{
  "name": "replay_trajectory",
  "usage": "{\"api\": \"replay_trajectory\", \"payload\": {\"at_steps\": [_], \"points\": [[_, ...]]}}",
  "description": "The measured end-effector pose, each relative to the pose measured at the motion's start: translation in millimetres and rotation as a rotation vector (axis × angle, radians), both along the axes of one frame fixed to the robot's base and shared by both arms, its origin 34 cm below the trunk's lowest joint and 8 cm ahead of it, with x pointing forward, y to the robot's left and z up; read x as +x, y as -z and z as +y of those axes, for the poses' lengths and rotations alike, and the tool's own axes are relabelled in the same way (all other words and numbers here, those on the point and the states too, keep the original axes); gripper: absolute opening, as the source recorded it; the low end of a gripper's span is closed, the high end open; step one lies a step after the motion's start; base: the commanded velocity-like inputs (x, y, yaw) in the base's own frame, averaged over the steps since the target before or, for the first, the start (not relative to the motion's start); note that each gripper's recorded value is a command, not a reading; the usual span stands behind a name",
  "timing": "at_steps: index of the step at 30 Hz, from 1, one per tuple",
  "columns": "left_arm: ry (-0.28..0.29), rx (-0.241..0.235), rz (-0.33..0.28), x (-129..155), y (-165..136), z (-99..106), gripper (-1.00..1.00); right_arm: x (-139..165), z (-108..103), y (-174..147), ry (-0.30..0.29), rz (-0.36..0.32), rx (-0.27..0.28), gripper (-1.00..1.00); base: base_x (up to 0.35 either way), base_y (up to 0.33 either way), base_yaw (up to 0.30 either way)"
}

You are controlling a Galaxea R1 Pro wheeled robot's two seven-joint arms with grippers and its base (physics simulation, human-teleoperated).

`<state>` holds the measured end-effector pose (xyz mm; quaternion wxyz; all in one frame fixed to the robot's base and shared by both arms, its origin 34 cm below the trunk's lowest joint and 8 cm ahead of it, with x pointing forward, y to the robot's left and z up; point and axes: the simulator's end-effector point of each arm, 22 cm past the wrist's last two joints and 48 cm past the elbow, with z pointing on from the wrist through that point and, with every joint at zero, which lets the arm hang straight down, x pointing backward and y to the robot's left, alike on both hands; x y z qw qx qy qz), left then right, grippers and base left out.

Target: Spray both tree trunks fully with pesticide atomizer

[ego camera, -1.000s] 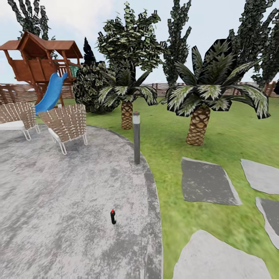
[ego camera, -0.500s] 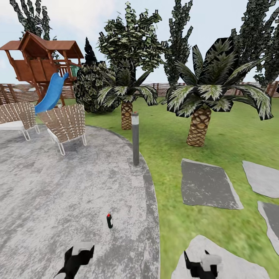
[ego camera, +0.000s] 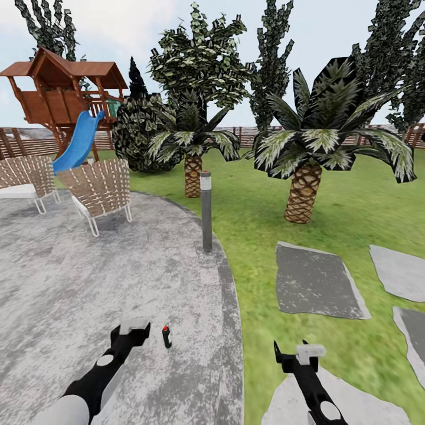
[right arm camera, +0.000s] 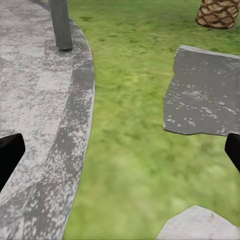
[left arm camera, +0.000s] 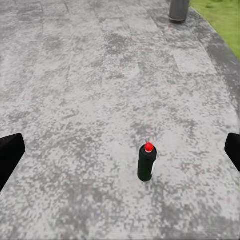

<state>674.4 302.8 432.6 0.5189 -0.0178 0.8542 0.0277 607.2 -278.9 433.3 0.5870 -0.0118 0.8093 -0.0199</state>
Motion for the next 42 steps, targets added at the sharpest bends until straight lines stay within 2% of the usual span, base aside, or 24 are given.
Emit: {"api": "replay_trajectory", "payload": {"at_steps": [6, 21, 31, 42], "points": [[-0.013, -0.002, -0.001, 0.4, -1.1, 5.9, 1.00, -0.7, -0.6, 0.9, -0.001, 0.003, -0.003, 1.00, 0.266, -0.153, 0.000], [-0.013, -0.007, -0.007, 2.8, -3.3, 2.2, 1.00, -1.1, -0.6, 1.7, 0.001, 0.004, -0.003, 1.00, 0.217, -0.226, 0.002], [-0.015, -0.010, -0.009, 3.8, -4.1, 2.0, 1.00, -0.4, -1.1, 0.8, 0.004, 0.001, -0.002, 1.00, 0.034, -0.027, 0.135], [-0.015, -0.010, 0.003, -3.7, 26.5, 0.9, 1.00, -7.8, -2.4, 30.1, 0.008, 0.010, -0.001, 1.00, 0.000, 0.000, 0.003]]}}
